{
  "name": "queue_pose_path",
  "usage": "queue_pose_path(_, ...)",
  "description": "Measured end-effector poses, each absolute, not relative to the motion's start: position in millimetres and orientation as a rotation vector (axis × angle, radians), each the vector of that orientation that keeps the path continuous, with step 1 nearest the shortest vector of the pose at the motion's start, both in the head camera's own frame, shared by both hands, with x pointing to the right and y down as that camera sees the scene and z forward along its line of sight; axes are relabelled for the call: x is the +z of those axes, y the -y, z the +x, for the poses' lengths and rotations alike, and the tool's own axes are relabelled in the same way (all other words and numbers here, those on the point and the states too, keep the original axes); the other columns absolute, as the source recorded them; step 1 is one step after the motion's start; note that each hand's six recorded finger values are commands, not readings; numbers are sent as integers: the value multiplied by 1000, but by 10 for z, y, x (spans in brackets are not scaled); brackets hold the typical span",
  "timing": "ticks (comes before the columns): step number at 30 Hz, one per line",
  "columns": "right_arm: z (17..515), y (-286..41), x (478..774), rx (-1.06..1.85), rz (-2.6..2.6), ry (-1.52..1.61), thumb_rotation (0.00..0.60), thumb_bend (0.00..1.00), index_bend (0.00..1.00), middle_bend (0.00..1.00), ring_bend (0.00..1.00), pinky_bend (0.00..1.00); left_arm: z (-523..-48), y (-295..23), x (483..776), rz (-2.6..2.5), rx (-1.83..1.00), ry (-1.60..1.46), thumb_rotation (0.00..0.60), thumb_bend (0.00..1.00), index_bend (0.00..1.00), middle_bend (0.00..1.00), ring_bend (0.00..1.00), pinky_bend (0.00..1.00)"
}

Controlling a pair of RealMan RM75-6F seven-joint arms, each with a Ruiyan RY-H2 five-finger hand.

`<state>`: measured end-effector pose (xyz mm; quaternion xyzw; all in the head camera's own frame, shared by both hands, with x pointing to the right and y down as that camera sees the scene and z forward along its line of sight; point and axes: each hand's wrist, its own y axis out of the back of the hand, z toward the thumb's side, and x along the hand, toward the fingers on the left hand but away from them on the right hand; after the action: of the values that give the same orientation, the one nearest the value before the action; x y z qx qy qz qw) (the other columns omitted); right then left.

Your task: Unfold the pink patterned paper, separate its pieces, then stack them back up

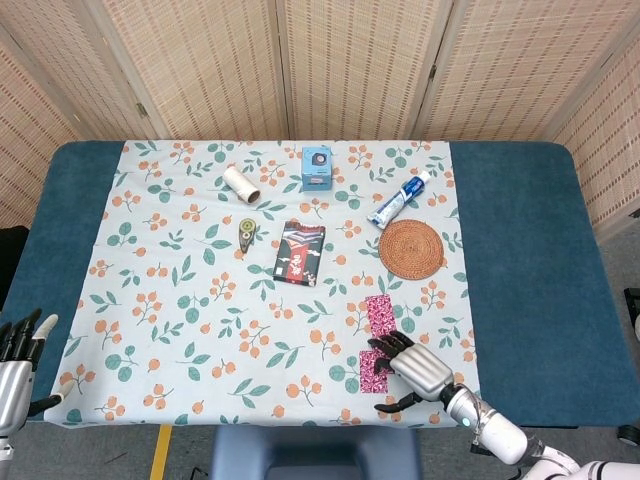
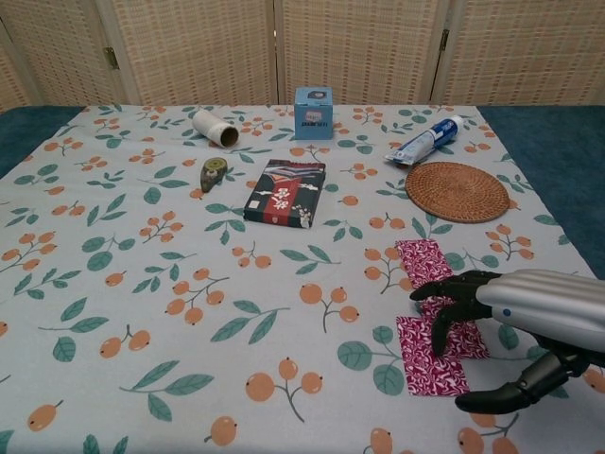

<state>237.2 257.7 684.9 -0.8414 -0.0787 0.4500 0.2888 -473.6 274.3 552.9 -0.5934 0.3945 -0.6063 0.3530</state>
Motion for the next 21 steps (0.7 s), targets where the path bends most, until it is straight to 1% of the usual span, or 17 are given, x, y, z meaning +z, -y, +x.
queue_pose_path(6,2562,-2624,6750,1230,-2232,213,192,225,337,91,0,0,-4703,-2739,5532,-1540,-1559,-1017,600,234,116,27,85,0)
queue_pose_path(9,2615,-2649,6751,1246,-2232,209,193,225,337,91,0,0,-4689,-2745,5532,-1542,-1557,-1015,600,234,116,27,85,0)
queue_pose_path(21,2490,-2652,6847,1227,-2245,189,193,225,337,91,0,0,-4739,-2774,5518,-1533,-1571,-1024,600,234,116,27,85,0)
